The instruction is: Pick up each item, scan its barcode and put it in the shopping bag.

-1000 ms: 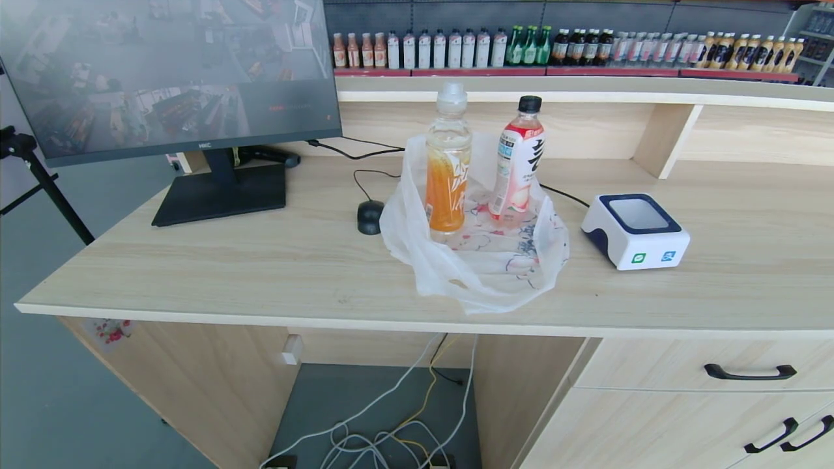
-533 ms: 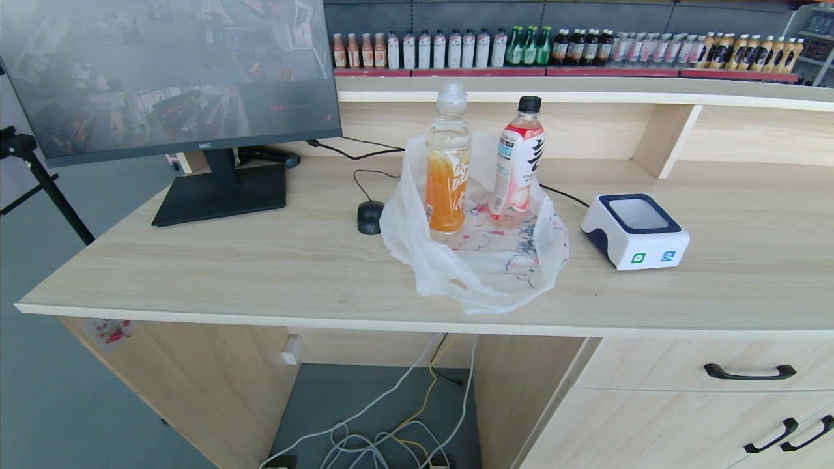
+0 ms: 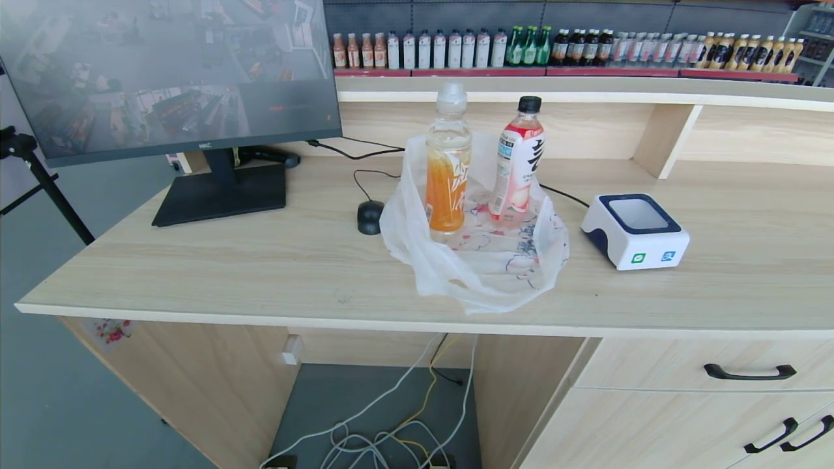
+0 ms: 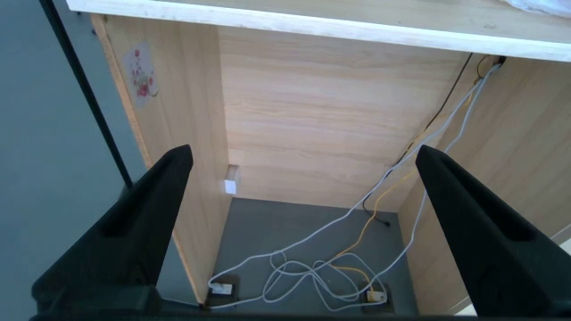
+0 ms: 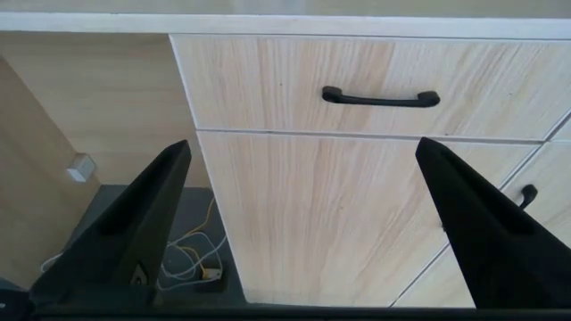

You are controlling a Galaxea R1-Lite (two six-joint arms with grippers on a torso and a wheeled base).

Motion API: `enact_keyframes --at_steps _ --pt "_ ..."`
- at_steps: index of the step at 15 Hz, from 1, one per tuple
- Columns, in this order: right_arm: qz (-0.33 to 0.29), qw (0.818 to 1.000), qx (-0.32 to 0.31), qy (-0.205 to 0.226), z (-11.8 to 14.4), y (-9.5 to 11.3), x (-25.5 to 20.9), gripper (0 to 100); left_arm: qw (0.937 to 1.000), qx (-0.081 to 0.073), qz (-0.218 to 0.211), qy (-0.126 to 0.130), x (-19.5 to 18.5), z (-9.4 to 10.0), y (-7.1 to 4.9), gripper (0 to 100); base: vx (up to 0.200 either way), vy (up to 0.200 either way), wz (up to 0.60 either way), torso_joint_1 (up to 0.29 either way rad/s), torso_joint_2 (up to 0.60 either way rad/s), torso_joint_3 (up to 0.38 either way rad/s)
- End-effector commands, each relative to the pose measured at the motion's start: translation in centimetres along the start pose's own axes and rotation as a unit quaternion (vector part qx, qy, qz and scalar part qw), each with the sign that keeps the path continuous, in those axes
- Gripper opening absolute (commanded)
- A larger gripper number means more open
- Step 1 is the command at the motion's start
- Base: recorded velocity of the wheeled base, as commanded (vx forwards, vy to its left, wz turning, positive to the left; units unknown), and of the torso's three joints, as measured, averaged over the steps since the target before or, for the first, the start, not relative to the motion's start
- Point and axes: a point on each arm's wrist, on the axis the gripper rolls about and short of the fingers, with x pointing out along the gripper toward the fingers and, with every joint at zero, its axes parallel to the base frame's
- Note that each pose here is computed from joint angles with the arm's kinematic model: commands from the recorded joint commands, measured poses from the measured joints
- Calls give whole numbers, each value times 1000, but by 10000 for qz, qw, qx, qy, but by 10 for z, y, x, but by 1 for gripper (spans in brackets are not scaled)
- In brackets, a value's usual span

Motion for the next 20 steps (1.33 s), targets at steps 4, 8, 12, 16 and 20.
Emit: enact_keyframes --at_steps 4,8,12,16,20 --pt "1 10000 -17 18 0 0 0 100 10000 -4 1 4 0 0 0 100 0 0 -450 4 2 2" --pt "1 10000 6 10 0 0 0 100 10000 -11 1 4 0 0 0 100 0 -200 0 10 2 1" --pt "0 10000 37 10 0 0 0 100 10000 -19 1 4 0 0 0 100 0 -200 0 8 0 6" --pt "1 10000 -40 18 0 0 0 100 10000 -19 1 4 0 0 0 100 0 -200 0 2 0 2" --pt "1 10000 -25 18 0 0 0 100 10000 -19 1 4 0 0 0 100 0 -200 0 1 1 1"
